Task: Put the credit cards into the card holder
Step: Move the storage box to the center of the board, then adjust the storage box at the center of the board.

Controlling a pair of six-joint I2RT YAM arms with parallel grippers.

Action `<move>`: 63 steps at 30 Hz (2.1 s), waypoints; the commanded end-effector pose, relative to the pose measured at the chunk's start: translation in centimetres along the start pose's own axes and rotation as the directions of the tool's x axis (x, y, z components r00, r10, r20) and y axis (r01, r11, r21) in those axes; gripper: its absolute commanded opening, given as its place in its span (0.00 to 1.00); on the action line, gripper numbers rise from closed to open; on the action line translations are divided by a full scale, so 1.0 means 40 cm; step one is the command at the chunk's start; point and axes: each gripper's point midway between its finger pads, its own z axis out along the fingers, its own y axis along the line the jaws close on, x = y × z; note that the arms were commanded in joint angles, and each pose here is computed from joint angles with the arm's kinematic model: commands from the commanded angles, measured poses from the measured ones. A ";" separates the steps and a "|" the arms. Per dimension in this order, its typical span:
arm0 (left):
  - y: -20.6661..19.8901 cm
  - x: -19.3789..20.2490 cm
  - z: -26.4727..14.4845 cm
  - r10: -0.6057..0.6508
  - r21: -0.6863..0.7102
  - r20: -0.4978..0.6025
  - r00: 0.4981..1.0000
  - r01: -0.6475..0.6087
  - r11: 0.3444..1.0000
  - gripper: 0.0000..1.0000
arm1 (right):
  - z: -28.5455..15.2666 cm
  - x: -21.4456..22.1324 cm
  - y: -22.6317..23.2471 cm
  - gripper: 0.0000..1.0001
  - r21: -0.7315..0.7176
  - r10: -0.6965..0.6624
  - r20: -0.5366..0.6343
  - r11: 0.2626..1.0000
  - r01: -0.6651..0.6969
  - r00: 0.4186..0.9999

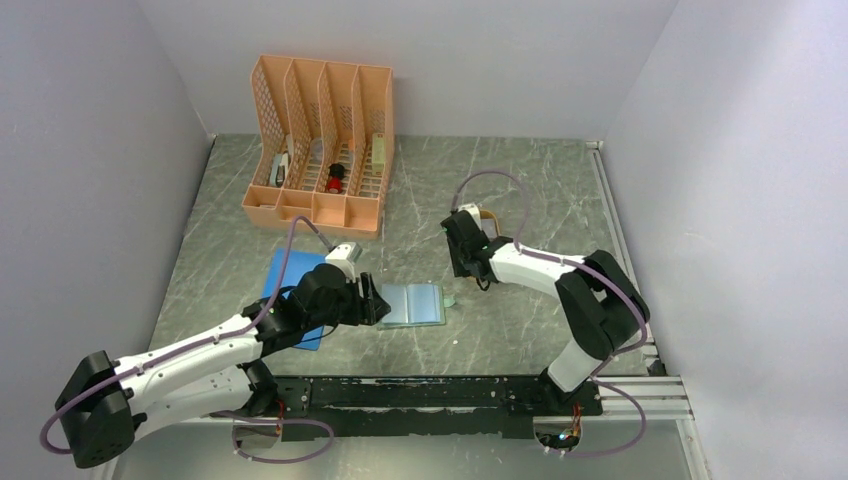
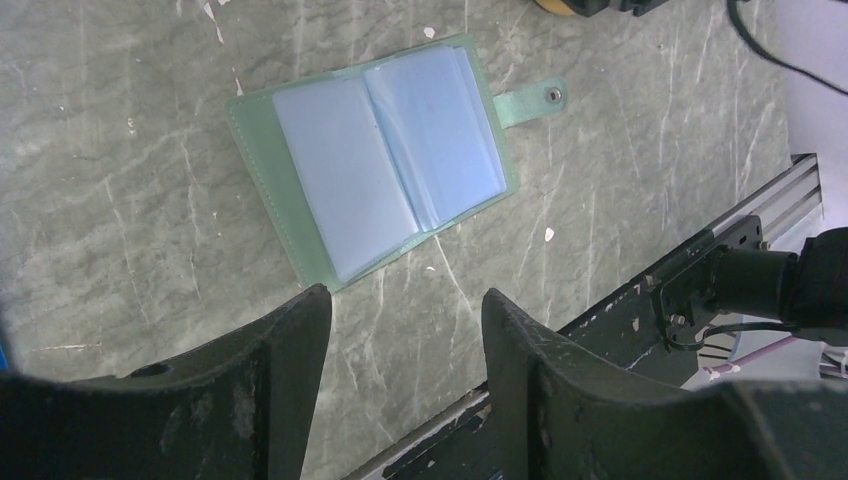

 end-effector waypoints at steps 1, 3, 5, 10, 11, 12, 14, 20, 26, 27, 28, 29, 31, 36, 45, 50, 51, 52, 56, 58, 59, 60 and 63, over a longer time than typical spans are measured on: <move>-0.030 -0.022 0.001 0.015 0.049 0.018 1.000 -0.016 0.999 0.62 | -0.033 -0.010 -0.030 0.46 0.025 0.047 0.011 0.999 -0.048 0.999; -0.032 -0.023 0.001 0.015 0.052 0.019 1.000 -0.016 0.999 0.62 | -0.052 -0.026 -0.023 0.53 0.003 0.068 0.031 0.998 -0.068 0.997; -0.032 -0.024 0.001 0.015 0.054 0.022 1.000 -0.016 0.998 0.62 | -0.072 -0.058 -0.013 0.56 -0.025 0.101 0.058 0.995 -0.099 0.993; -0.035 -0.028 0.000 0.011 0.055 0.025 1.000 -0.012 0.998 0.62 | -0.095 -0.150 0.012 0.63 -0.048 0.172 0.089 0.985 -0.168 0.981; -0.035 -0.028 -0.001 0.009 0.053 0.026 1.000 -0.010 0.999 0.62 | -0.092 -0.164 0.010 0.63 -0.030 0.183 0.086 0.983 -0.181 0.979; -0.034 -0.030 -0.002 0.008 0.051 0.028 1.000 -0.009 0.999 0.62 | -0.086 -0.177 0.007 0.63 -0.013 0.194 0.082 0.981 -0.193 0.978; -0.033 -0.033 -0.004 0.007 0.048 0.032 0.999 -0.008 0.999 0.62 | -0.070 -0.206 0.000 0.61 0.003 0.211 0.081 0.977 -0.212 0.974; -0.030 -0.036 -0.009 0.015 0.035 0.032 0.999 -0.016 0.999 0.62 | -0.005 -0.261 0.010 0.55 0.032 0.172 0.087 0.984 -0.175 0.981; -0.026 -0.040 -0.015 0.025 0.024 0.036 0.999 -0.026 0.999 0.62 | 0.055 -0.273 -0.014 0.50 0.073 0.156 0.062 0.984 -0.160 0.986; -0.025 -0.040 -0.015 0.026 0.023 0.036 0.999 -0.027 0.999 0.62 | 0.061 -0.273 -0.018 0.49 0.077 0.155 0.058 0.984 -0.159 0.986; -0.025 -0.041 -0.017 0.027 0.021 0.037 0.999 -0.028 0.999 0.62 | 0.063 -0.274 -0.021 0.47 0.080 0.150 0.055 0.985 -0.154 0.987; -0.024 -0.042 -0.018 0.028 0.020 0.040 0.999 -0.028 0.999 0.62 | 0.066 -0.275 -0.022 0.45 0.081 0.143 0.054 0.986 -0.147 0.988; -0.021 -0.041 -0.018 0.028 0.019 0.040 0.999 -0.029 0.999 0.62 | 0.070 -0.270 -0.020 0.42 0.080 0.130 0.044 0.988 -0.133 0.991; -0.023 -0.040 -0.014 0.026 0.022 0.039 0.999 -0.027 0.999 0.62 | 0.076 -0.253 -0.018 0.34 0.074 0.096 0.022 0.993 -0.097 0.995; -0.022 -0.032 -0.010 0.012 0.029 0.035 0.999 -0.013 0.999 0.61 | 0.075 -0.228 0.002 0.19 0.045 0.003 -0.001 0.999 -0.003 1.000; -0.020 -0.029 -0.014 0.006 0.031 0.035 0.999 -0.007 0.999 0.62 | 0.071 -0.227 0.028 0.11 0.012 -0.057 0.002 0.998 0.057 0.998; -0.019 -0.028 -0.014 0.004 0.031 0.035 0.999 -0.005 1.000 0.62 | 0.070 -0.225 0.039 0.10 0.004 -0.076 0.004 0.997 0.076 0.997; -0.019 -0.027 -0.014 0.004 0.031 0.034 0.999 -0.005 1.000 0.62 | 0.068 -0.220 0.049 0.09 -0.007 -0.096 0.001 0.995 0.096 0.995; -0.016 -0.022 -0.012 0.002 0.030 0.029 1.000 -0.003 1.000 0.62 | 0.054 -0.205 0.086 0.07 -0.031 -0.166 0.008 0.986 0.166 0.986; -0.018 -0.022 -0.012 0.002 0.033 0.029 1.000 -0.003 0.999 0.61 | 0.047 -0.191 0.098 0.07 -0.047 -0.187 0.002 0.981 0.187 0.982; -0.018 -0.022 -0.012 0.001 0.033 0.029 1.000 -0.002 0.999 0.62 | 0.044 -0.185 0.098 0.07 -0.051 -0.191 -0.002 0.980 0.191 0.982; -0.018 -0.022 -0.012 0.001 0.034 0.029 1.000 -0.002 0.999 0.62 | 0.037 -0.181 0.102 0.06 -0.061 -0.194 -0.001 0.979 0.193 0.981; -0.017 -0.019 -0.010 0.002 0.034 0.026 1.000 -0.003 0.999 0.62 | 0.011 -0.162 0.115 0.07 -0.091 -0.205 0.002 0.975 0.204 0.979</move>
